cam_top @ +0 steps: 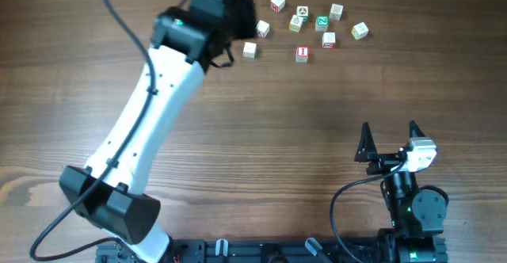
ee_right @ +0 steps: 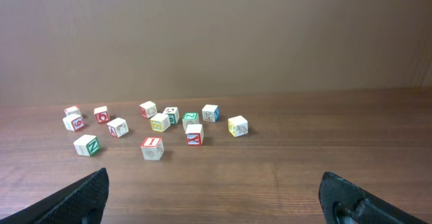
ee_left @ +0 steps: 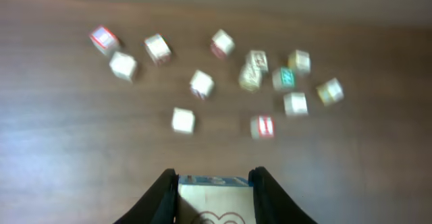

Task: Form a tower
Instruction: 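Lower the left gripper and grasp the blue-lettered H block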

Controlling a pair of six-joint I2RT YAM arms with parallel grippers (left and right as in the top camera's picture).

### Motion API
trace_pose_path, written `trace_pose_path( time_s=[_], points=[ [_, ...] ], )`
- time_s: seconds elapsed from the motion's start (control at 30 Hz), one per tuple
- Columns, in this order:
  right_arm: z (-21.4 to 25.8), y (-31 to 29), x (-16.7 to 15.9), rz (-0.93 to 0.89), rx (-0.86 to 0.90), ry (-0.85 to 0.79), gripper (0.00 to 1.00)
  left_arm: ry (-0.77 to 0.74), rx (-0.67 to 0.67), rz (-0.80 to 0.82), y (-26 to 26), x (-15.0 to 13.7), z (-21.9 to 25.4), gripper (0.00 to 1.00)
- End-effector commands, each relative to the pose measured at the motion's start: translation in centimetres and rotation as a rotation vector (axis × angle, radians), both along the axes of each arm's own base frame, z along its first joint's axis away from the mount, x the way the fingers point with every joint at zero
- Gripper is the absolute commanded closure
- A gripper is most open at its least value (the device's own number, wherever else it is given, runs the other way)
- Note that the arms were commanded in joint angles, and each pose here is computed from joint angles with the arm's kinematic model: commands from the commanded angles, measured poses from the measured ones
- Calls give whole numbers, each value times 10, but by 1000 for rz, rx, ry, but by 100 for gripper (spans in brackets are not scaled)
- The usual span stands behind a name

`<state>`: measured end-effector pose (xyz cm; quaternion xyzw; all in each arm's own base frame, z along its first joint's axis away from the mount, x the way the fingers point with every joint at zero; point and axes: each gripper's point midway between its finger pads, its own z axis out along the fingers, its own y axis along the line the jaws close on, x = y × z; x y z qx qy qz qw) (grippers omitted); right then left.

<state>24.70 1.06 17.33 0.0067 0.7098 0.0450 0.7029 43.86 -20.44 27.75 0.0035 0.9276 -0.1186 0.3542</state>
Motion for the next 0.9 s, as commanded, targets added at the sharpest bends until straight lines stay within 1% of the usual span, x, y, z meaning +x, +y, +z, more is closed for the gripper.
trace_pose_path(
  time_s=[0.0,0.07,0.17,0.23,0.3,0.4,0.43,0.47,0.5,0.57,0.67,0.73,0.87],
  points=[
    [1,3,0,19,-13,-7,0,56,20,-105,-34,-37,-5,74],
    [1,3,-1,19,-14,-7,0,95,18,-124,-50,-52,-12,74],
    [1,3,-1,19,-14,-7,0,162,27,-124,-62,-65,-31,76],
    [1,3,-1,19,-14,-7,0,232,38,-138,-78,-72,-58,76],
    [1,3,-1,19,-14,-7,0,337,61,-146,-94,-84,-95,78],
    [1,3,0,19,-14,-7,0,493,143,-114,-99,-109,-142,81],
    [1,3,-1,19,-14,-7,0,520,163,-109,-100,-113,-155,82],
    [1,3,-1,19,-14,-7,0,538,176,-71,-98,-113,-171,82],
    [1,3,-1,19,-14,-7,0,535,161,-25,-97,-110,-185,82],
    [1,3,-1,19,-14,-7,0,522,132,23,-93,-102,-200,80],
    [1,3,-1,18,-14,-7,0,487,124,126,-71,-85,-225,79],
    [1,3,-1,19,-14,-7,0,468,100,151,-61,-77,-244,78],
    [1,3,-1,19,-14,-7,0,422,66,144,-58,-72,-270,71]
  ],
)
